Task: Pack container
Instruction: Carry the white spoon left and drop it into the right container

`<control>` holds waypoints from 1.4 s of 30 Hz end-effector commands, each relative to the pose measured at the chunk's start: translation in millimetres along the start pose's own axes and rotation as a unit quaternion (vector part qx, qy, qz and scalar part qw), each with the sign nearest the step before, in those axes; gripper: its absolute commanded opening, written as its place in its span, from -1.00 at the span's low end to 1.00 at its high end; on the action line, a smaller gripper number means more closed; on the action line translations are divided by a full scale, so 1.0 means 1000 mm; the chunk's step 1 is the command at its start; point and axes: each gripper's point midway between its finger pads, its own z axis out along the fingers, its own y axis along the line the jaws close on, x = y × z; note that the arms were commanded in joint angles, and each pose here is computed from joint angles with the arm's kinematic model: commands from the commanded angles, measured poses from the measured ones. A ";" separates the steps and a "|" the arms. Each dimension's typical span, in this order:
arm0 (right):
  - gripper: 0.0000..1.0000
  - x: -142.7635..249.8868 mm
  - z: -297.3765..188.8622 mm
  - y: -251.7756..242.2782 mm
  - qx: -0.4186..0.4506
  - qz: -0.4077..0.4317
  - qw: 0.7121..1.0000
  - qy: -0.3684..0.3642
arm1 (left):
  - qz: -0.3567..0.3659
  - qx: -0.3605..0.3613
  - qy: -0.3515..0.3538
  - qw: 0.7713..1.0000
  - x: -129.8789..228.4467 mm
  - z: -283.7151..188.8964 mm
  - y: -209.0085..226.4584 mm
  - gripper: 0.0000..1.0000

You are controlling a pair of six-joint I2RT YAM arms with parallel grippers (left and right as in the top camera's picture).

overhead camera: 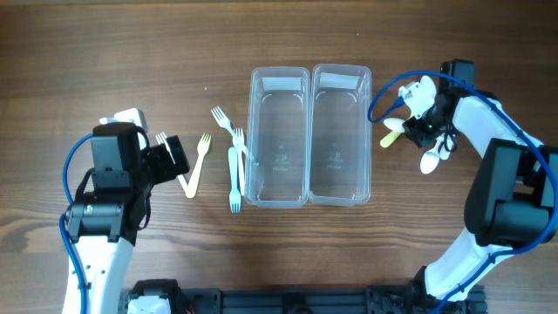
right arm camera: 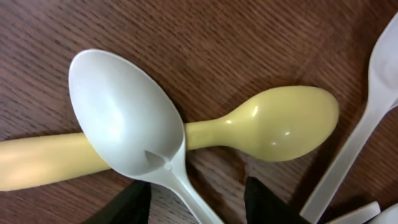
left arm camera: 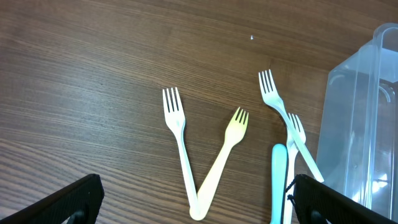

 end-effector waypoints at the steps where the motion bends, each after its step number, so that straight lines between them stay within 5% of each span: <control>1: 0.23 0.028 0.031 0.020 -0.029 0.104 0.992 0.057 | 0.009 -0.003 -0.013 1.000 -0.009 -0.005 -0.001 0.99; 7: 0.24 0.025 0.029 0.037 -0.072 0.179 0.980 0.051 | 0.009 -0.003 -0.013 1.000 -0.009 -0.005 -0.001 1.00; 14: -0.26 0.027 0.028 0.044 -0.086 0.228 0.968 0.061 | 0.009 -0.003 -0.013 1.000 -0.009 -0.005 -0.001 1.00; 16: -0.57 0.029 0.027 0.046 -0.087 0.255 0.960 0.069 | 0.009 -0.003 -0.013 1.000 -0.009 -0.005 -0.001 1.00; 22: -0.91 0.029 0.024 0.057 -0.112 0.297 0.945 0.076 | 0.009 -0.003 -0.013 1.000 -0.009 -0.005 -0.001 1.00; 29: -0.91 0.013 0.000 0.056 -0.127 0.333 0.932 0.058 | 0.009 -0.003 -0.013 1.000 -0.009 -0.005 -0.001 1.00; 36: -0.91 -0.055 -0.148 0.033 -0.098 0.330 0.922 -0.179 | 0.009 -0.003 -0.013 1.000 -0.009 -0.005 -0.001 1.00; 42: -0.91 -0.093 -0.206 0.119 -0.187 0.319 0.904 -0.216 | 0.009 -0.003 -0.013 1.000 -0.009 -0.005 -0.001 1.00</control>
